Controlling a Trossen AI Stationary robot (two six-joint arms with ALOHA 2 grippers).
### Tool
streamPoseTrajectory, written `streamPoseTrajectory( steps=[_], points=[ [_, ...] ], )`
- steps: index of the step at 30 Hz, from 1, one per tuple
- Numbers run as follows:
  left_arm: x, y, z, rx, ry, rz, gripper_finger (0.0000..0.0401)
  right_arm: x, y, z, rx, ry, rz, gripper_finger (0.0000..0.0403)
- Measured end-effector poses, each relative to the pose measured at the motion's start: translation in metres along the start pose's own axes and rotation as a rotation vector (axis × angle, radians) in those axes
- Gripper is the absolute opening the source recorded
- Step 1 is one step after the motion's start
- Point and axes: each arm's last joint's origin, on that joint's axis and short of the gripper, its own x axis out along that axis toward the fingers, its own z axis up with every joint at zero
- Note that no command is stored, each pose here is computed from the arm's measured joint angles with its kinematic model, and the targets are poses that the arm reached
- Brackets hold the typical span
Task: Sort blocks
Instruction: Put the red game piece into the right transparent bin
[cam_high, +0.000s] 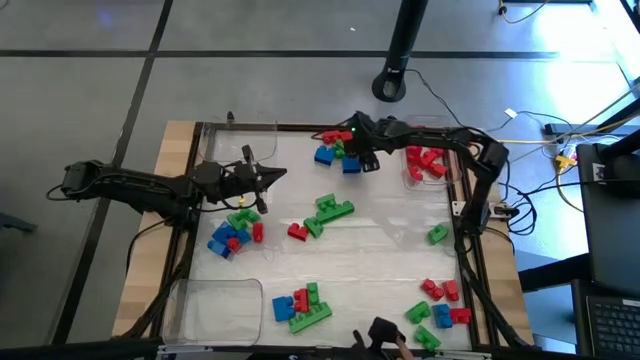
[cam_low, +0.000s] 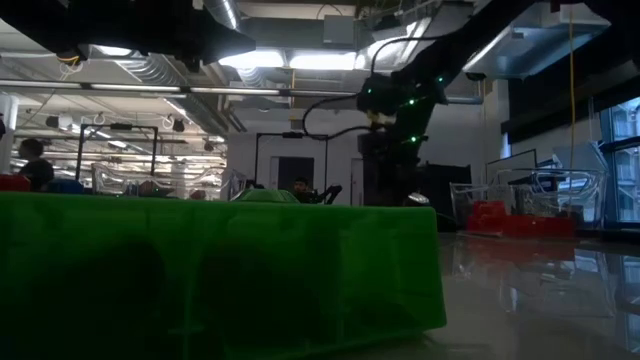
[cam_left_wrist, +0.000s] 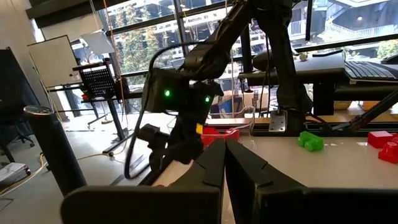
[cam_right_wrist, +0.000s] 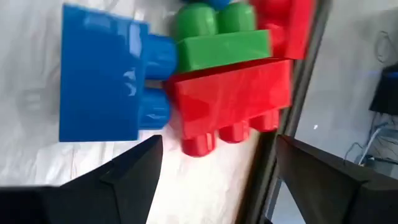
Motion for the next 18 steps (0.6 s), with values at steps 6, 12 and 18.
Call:
streamPoseTrajectory(
  steps=[6, 12, 18],
  points=[
    [0.000, 0.000, 0.000, 0.000, -0.001, 0.000, 0.0004, 0.012, 0.003, -0.006, -0.006, 0.001, 0.078, 0.0312],
    [0.000, 0.000, 0.000, -0.001, -0.002, 0.000, 0.0004, 0.014, -0.003, -0.015, 0.027, 0.011, 0.088, 0.0309],
    [0.000, 0.000, 0.000, -0.001, -0.002, 0.000, 0.0004, 0.021, -0.006, -0.019, 0.015, -0.017, 0.109, 0.0263]
  ],
)
